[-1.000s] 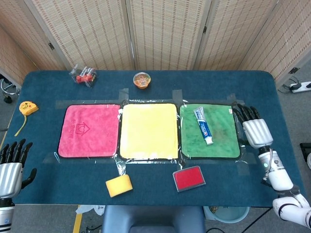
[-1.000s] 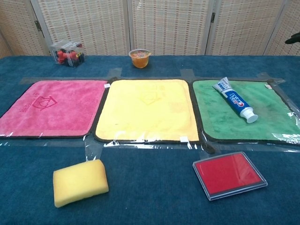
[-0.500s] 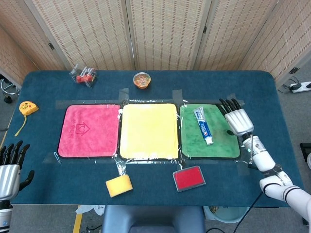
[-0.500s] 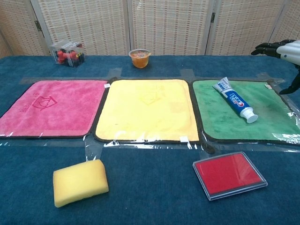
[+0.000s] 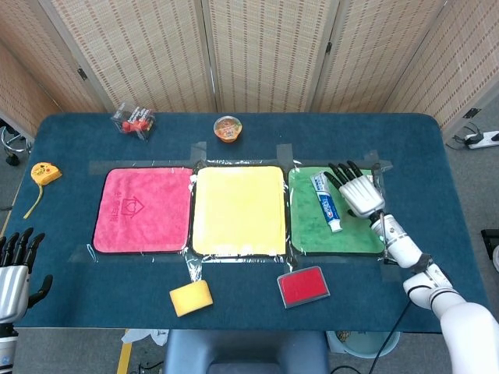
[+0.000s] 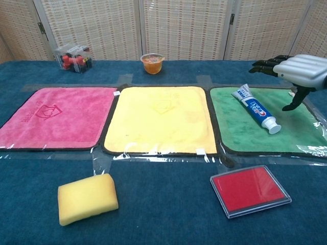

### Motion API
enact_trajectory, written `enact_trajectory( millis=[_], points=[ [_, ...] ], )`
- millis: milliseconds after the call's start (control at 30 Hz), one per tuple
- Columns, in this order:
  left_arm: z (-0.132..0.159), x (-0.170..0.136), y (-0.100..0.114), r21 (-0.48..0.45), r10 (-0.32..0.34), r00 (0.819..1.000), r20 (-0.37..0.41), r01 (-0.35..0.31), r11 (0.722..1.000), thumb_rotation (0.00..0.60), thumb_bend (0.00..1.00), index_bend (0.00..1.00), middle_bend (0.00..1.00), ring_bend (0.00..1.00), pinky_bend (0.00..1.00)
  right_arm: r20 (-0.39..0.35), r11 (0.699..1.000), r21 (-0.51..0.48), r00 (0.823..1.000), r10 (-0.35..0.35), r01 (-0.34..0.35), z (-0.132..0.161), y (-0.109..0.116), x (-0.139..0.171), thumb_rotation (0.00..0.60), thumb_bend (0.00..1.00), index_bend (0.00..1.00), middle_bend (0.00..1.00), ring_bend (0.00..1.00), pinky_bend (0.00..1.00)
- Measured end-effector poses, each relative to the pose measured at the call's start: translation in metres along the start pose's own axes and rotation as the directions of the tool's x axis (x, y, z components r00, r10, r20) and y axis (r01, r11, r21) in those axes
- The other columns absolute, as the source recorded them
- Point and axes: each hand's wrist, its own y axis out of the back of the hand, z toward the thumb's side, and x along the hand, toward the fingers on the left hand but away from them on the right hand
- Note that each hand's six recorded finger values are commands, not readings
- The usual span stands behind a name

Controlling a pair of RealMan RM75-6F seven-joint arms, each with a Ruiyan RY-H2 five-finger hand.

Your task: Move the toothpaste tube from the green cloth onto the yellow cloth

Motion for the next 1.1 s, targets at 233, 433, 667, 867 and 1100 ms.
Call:
enact_trajectory(
  millis=[233, 433, 667, 867, 1100],
  points=[
    [0.0, 0.0, -0.001, -0.002, -0.004, 1.0, 0.0, 0.004, 1.0, 0.6, 0.38, 0.14, 0.08, 0.07, 0.0, -0.004, 1.0, 0.018, 1.0, 0.015, -0.015, 0.005, -0.007, -0.007, 0.6, 0.05, 0.0, 0.0, 0.0, 0.0],
    [-0.001, 0.0, -0.001, -0.002, -0.007, 1.0, -0.004, 0.007, 1.0, 0.6, 0.38, 0.14, 0.08, 0.07, 0.0, -0.008, 0.999, 0.03, 1.0, 0.027, -0.027, 0.01, -0.012, -0.014, 0.6, 0.05, 0.0, 0.0, 0.0, 0.0],
    [-0.003, -0.001, -0.003, -0.002, -0.013, 1.0, -0.01, 0.013, 1.0, 0.6, 0.38, 0.14, 0.08, 0.07, 0.0, -0.026, 0.999, 0.046, 0.999, 0.03, -0.029, 0.021, -0.013, -0.023, 0.6, 0.05, 0.0, 0.0, 0.0, 0.0],
    [-0.005, -0.002, -0.004, -0.001, -0.015, 1.0, -0.015, 0.015, 1.0, 0.6, 0.38, 0.15, 0.08, 0.07, 0.0, -0.05, 0.999, 0.033, 0.999, 0.008, -0.006, 0.034, -0.009, -0.029, 0.6, 0.05, 0.0, 0.0, 0.0, 0.0],
    [-0.005, -0.002, -0.004, -0.003, -0.016, 1.0, -0.012, 0.016, 1.0, 0.6, 0.38, 0.15, 0.08, 0.07, 0.0, -0.124, 0.998, 0.025, 0.991, -0.051, 0.055, 0.069, 0.007, -0.044, 0.6, 0.05, 0.0, 0.0, 0.0, 0.0]
  ],
)
